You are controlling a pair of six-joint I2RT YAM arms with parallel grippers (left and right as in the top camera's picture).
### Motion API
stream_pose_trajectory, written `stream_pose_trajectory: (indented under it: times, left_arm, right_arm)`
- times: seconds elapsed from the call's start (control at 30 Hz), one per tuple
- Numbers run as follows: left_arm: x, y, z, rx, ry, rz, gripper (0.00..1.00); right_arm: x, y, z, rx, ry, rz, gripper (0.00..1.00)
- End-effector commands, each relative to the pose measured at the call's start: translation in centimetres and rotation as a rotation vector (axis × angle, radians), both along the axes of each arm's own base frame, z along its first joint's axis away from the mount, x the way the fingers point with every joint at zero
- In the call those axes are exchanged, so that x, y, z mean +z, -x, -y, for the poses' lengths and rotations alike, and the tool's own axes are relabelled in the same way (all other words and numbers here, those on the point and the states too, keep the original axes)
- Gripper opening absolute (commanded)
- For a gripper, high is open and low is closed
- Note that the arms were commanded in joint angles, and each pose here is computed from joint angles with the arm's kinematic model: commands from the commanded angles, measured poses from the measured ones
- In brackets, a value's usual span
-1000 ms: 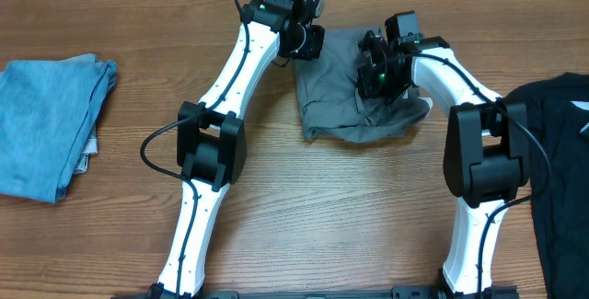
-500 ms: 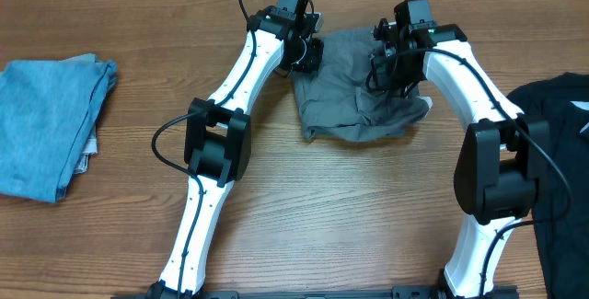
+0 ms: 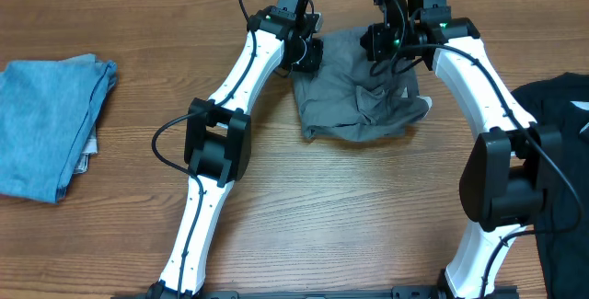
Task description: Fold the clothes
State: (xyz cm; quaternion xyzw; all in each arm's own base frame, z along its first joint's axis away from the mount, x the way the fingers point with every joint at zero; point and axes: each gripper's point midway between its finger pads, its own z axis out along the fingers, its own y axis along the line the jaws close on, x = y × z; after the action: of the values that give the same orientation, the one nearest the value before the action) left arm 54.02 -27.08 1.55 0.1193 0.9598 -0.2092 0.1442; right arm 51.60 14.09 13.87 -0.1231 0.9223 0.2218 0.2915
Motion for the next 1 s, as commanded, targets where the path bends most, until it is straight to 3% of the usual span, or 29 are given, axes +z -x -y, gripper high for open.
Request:
stream_pose_trajectory:
  times: [0.0,0.07,0.1,0.17,0.23,0.33,0.57,0.63,0.7,0.77,0.83,0.97]
  left_arm:
    - [-2.5,-0.1,-1.2,0.033,-0.055,-0.027,0.15]
    - [-2.5,-0.1,-1.2,0.033,-0.054,-0.024,0.15]
    - [-2.5,-0.1,-1.2,0.033,-0.054,-0.024,0.15]
    - [-2.5,-0.1,-1.2,0.033,-0.054,-0.025,0.15]
    - [-2.5,-0.1,-1.2,0.032,-0.054,-0.025,0.15]
    - [-2.5,-0.1,-1.2,0.032,-0.054,-0.025,0.15]
    - [-2.5,-0.1,-1.2,0.033,-0.054,-0.025,0.16]
    - [-2.5,-0.2,-1.2,0.034,-0.054,-0.022,0.16]
    - [-2.5,-0.2,-1.2,0.034,-0.054,-0.023,0.16]
    - [-2.5,-0.2,-1.2,0.033,-0.053,-0.02,0.17]
    - [-2.5,-0.2,-1.2,0.034,-0.053,-0.02,0.17]
    - [-2.5,-0.2,-1.2,0.034,-0.052,-0.021,0.18]
  right_arm:
    - [-5.8,-0.4,-1.0,0.024,-0.018,-0.092,0.04]
    - [-9.4,-0.2,-1.2,0.028,-0.009,-0.15,0.04]
    - [-12.4,-0.1,-0.4,0.001,0.04,-0.194,0.04]
    - [-14.0,-0.6,2.3,-0.077,0.158,-0.198,0.04]
    - [-12.7,-1.8,5.6,-0.167,0.257,-0.163,0.04]
    - [-9.4,-2.8,8.8,-0.235,0.262,-0.126,0.04]
    - [-9.3,-2.0,14.7,-0.368,0.403,-0.164,0.04]
    - [-6.7,-2.3,14.4,-0.366,0.385,-0.135,0.04]
    - [-0.7,-2.3,11.9,-0.316,0.301,-0.056,0.04]
    - [5.2,0.0,5.5,-0.133,0.081,-0.01,0.04]
    - [4.9,1.6,3.0,-0.058,0.019,-0.067,0.04]
    - [-2.3,6.4,-0.6,0.031,0.046,-0.262,0.04]
